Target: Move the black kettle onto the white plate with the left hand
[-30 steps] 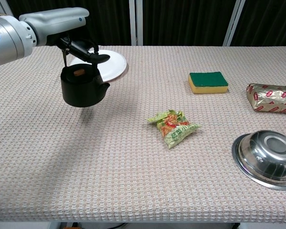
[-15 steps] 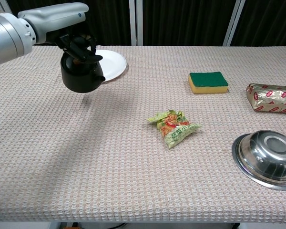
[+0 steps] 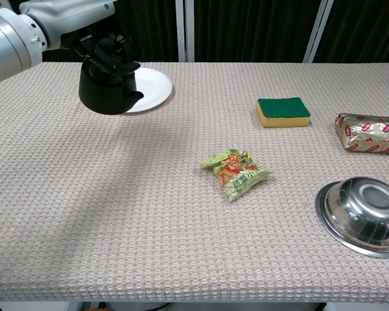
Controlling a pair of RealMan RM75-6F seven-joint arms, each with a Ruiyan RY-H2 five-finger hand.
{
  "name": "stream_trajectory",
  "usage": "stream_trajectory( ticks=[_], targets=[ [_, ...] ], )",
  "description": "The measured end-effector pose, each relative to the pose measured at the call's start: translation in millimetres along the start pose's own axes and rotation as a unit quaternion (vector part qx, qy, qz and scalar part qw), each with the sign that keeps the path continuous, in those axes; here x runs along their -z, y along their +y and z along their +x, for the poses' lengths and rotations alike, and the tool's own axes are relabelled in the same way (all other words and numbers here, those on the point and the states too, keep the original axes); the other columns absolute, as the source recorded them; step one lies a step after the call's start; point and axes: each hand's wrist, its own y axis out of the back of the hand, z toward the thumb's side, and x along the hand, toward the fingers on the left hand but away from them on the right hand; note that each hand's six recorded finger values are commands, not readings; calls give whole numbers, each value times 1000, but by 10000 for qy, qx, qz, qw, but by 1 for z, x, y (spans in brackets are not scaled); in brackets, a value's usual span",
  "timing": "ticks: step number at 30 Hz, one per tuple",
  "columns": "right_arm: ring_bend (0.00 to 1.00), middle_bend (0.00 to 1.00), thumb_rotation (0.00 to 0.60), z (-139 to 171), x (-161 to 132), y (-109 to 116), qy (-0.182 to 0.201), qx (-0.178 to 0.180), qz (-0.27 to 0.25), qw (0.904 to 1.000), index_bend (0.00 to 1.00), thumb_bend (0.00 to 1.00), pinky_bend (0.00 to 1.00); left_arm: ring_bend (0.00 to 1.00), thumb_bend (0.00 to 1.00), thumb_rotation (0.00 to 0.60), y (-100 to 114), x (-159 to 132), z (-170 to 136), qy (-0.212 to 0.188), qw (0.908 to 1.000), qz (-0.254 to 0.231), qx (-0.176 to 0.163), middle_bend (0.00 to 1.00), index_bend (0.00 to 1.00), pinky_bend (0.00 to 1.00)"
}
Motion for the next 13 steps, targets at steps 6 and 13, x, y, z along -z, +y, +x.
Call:
stream_trajectory(
  ticks=[6, 13],
  targets=[
    [0, 0, 600, 0, 0, 0, 3, 2, 2, 10000, 0, 327, 0, 1000, 377, 600, -1, 0, -1, -41, 9999, 114, -85, 1000, 1000, 750],
    [0, 0, 600, 0, 0, 0, 6, 11, -3, 10000, 0, 327, 0, 1000, 381, 600, 0, 0, -1, -70, 9997, 188, -133, 1000, 1000, 750]
  ],
)
